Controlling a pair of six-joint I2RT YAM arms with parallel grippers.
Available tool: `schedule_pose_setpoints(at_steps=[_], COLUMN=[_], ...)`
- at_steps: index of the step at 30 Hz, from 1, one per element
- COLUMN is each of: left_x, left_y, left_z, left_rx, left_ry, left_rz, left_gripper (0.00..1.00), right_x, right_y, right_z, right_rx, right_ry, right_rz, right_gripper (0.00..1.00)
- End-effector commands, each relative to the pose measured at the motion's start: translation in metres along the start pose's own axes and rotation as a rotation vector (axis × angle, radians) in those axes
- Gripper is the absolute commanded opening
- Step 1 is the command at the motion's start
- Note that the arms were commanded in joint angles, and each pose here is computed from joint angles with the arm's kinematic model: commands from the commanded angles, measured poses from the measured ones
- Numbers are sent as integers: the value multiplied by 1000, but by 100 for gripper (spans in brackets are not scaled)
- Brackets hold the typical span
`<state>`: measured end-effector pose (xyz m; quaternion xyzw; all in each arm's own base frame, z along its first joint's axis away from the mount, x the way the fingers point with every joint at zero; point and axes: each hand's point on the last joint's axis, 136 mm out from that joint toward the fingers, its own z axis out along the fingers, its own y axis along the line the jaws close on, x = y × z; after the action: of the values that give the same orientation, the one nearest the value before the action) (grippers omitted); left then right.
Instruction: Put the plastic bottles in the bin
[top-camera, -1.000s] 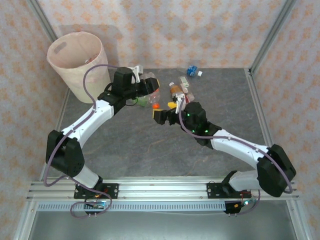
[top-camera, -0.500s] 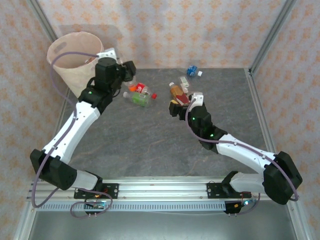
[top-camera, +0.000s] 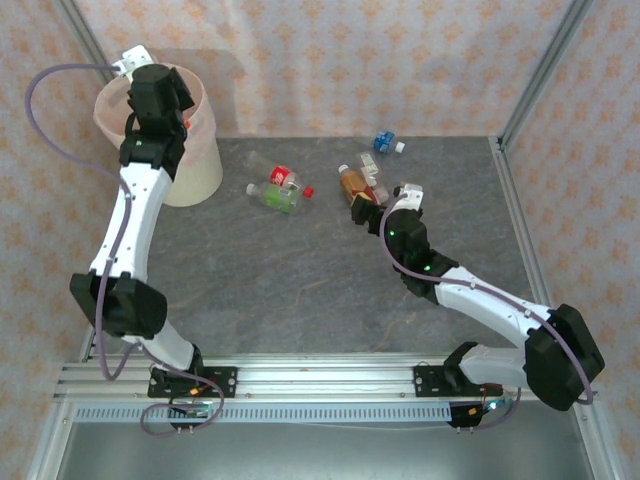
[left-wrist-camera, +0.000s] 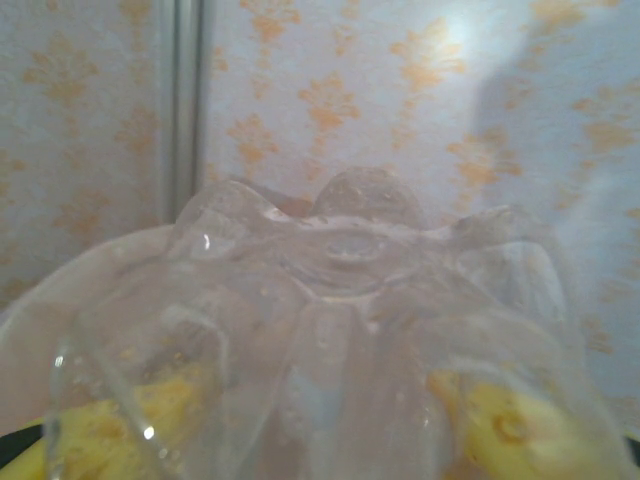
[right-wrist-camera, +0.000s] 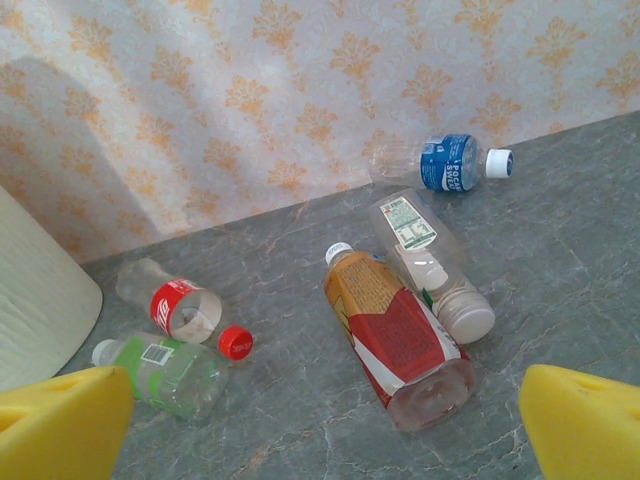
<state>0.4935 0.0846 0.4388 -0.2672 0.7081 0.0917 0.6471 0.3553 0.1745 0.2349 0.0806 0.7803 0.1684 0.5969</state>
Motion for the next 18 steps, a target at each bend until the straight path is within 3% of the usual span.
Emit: schedule_pose_setpoints(at_steps=[1,6,10,18], left_x=[-16,-26,-17,62], left_y=[18,33,31,20], left_z=[17,47,70,86], left_rx=[-91,-155,-161,-77], left_ry=[-50,-70,-22,255], left_rz=[72,96,133,108], left_gripper=[47,48,48,52], right_x=[0,1,2,2], right_y=[-6,-8,-8,-8], right_z=[-2,-2,-2,0], right_rx=[21,29,26,28], right_ry=[2,6,8,8], right_rz=[21,25,43,45], right_gripper=[99,99,99,99])
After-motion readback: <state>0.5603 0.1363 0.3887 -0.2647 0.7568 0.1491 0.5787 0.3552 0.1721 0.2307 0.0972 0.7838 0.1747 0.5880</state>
